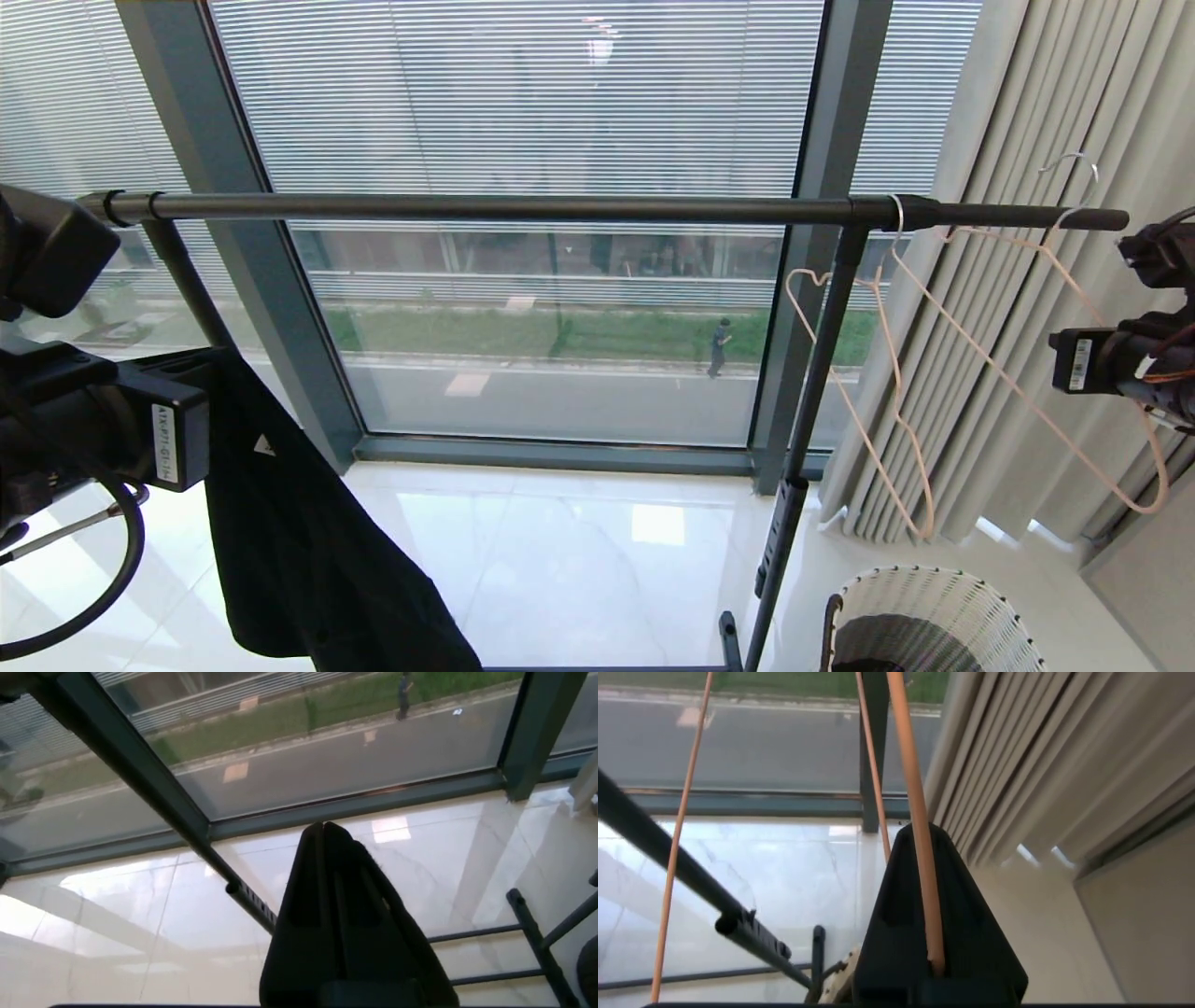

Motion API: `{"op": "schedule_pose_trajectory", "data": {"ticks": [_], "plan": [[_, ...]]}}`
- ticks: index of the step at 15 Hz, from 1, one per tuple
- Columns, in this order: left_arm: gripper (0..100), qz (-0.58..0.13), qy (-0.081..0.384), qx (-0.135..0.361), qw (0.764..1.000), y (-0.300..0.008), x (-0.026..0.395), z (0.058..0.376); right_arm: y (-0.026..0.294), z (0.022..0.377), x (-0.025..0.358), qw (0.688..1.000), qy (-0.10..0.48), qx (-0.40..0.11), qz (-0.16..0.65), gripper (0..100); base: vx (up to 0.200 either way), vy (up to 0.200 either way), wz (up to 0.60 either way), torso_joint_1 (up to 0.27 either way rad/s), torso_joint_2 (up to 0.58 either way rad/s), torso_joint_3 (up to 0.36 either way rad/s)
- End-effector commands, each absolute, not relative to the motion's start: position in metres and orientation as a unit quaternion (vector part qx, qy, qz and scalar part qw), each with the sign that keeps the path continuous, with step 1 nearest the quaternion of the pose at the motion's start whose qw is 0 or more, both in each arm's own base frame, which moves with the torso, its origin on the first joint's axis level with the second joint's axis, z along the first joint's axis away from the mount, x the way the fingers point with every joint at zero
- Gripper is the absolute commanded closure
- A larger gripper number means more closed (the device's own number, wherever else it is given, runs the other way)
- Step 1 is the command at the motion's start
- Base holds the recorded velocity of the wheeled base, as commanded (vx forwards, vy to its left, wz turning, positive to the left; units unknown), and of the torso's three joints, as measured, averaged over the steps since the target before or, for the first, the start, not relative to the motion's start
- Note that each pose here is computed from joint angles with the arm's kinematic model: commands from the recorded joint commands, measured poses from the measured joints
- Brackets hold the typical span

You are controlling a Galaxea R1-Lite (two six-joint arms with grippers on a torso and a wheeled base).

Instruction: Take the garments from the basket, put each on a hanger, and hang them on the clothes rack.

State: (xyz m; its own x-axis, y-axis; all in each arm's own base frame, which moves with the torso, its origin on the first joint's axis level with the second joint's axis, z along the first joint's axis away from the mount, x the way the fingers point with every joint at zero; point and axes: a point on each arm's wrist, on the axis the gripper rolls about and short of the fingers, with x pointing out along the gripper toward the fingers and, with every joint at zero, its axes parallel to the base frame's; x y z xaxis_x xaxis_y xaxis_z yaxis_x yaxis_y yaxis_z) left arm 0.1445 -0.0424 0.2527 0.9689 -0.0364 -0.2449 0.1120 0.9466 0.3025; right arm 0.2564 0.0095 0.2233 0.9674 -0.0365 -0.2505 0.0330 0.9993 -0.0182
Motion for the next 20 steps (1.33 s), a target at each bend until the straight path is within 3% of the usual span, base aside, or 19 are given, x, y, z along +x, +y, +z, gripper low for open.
{"op": "schedule_pose_trajectory", "data": {"ticks": [1, 8, 14, 17, 20], "plan": [[100, -0.038, 0.120, 0.159, 0.979, -0.043, 0.144, 0.252, 0.008, 0.225, 0.228, 0.993, 0.116, -0.006, -0.018, 100, -0.200, 0.000, 0.00, -0.002, 0.00, 0.007], [100, -0.039, 0.116, 0.158, 0.980, -0.041, 0.139, 0.251, 0.015, 0.221, 0.188, 0.993, 0.113, -0.028, 0.007, 100, -0.200, 0.000, 0.00, 0.001, 0.00, 0.002], [100, -0.039, 0.120, 0.159, 0.979, -0.038, 0.131, 0.244, 0.018, 0.227, 0.178, 0.994, 0.098, -0.037, 0.021, 100, -0.200, 0.000, 0.00, 0.002, 0.00, 0.002], [100, -0.046, 0.122, 0.159, 0.979, -0.038, 0.129, 0.241, 0.034, 0.240, 0.164, 0.990, 0.062, -0.032, 0.122, 100, 0.000, 0.000, 0.00, 0.000, 0.00, 0.000], [100, -0.069, 0.124, 0.163, 0.976, -0.048, 0.136, 0.243, 0.056, 0.239, 0.155, 0.973, 0.068, -0.035, 0.218, 100, 0.000, 0.000, 0.00, 0.000, 0.00, 0.000]]}}
